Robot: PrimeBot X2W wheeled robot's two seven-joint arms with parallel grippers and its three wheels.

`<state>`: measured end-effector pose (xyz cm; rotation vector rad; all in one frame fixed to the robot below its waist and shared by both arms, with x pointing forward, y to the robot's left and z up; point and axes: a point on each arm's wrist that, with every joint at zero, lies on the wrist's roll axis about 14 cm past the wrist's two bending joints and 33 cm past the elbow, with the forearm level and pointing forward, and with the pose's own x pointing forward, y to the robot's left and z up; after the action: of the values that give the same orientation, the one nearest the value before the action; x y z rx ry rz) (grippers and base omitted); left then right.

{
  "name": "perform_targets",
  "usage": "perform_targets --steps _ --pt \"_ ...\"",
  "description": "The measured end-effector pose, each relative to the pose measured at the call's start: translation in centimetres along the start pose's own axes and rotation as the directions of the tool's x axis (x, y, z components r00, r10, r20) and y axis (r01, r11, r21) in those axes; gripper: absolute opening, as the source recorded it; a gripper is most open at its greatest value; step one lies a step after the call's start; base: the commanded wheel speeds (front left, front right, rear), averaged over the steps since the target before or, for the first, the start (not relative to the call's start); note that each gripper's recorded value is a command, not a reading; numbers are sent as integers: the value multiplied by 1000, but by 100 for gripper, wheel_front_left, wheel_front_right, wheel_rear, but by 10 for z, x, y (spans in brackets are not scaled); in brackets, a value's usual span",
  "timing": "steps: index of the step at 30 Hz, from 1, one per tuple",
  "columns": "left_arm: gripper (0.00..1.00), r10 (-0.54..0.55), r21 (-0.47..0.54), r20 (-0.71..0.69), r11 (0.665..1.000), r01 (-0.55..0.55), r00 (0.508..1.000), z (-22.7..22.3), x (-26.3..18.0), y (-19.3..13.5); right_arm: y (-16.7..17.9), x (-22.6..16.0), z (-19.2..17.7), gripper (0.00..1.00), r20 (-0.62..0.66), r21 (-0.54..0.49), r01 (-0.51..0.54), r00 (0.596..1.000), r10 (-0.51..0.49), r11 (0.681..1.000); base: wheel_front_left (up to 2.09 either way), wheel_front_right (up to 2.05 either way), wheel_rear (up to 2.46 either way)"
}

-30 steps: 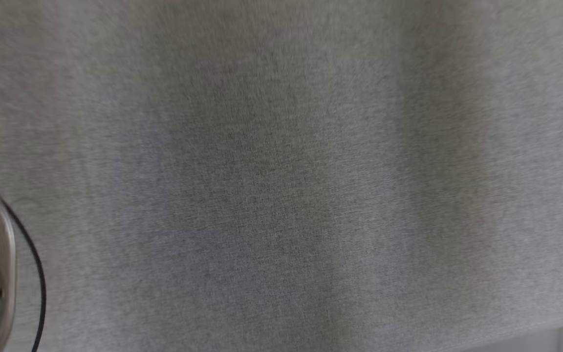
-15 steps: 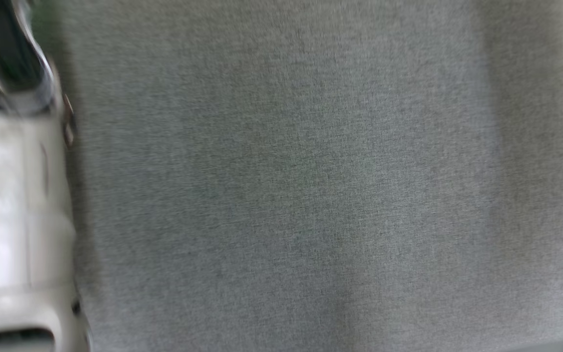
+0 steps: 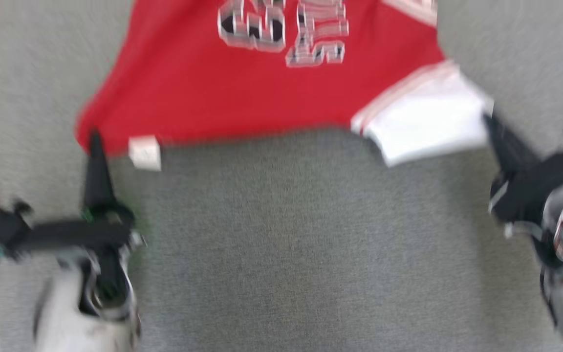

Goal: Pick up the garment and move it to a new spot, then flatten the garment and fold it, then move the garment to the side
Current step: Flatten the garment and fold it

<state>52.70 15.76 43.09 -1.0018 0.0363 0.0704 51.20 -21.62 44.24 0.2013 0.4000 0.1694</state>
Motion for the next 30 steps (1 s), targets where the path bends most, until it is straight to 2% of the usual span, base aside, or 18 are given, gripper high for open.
perform_targets --steps 1,8,10,16,21,27,30 --pt "0 0 0 0 1000 0 1000 0 0 0 0 0 0 0 0 0 0 1000 0 1000 0 0 0" --pt "0 66 18 -101 998 -64 993 -15 -77 2 -6 -84 -27 0 -73 46 146 987 -143 988 0 0 0" --pt "0 70 33 -122 997 -66 990 -18 -94 1 -2 -100 -28 0 -70 68 161 985 -157 985 0 0 0" --pt "0 49 112 -133 993 -34 990 -16 -128 -7 -9 -144 -48 0 -144 41 243 961 -234 969 0 0 0" --pt "0 42 148 -129 989 -23 991 -12 -147 -8 -6 -166 -75 0 -232 56 267 941 -248 962 0 0 0" --pt "0 62 194 -135 980 -34 989 -12 -164 -1 -1 -178 -79 0 -228 76 273 941 -250 959 0 0 0" --pt "0 66 183 -128 982 -42 990 -10 -169 1 -1 -180 -67 0 -157 95 270 954 -253 958 0 0 0"
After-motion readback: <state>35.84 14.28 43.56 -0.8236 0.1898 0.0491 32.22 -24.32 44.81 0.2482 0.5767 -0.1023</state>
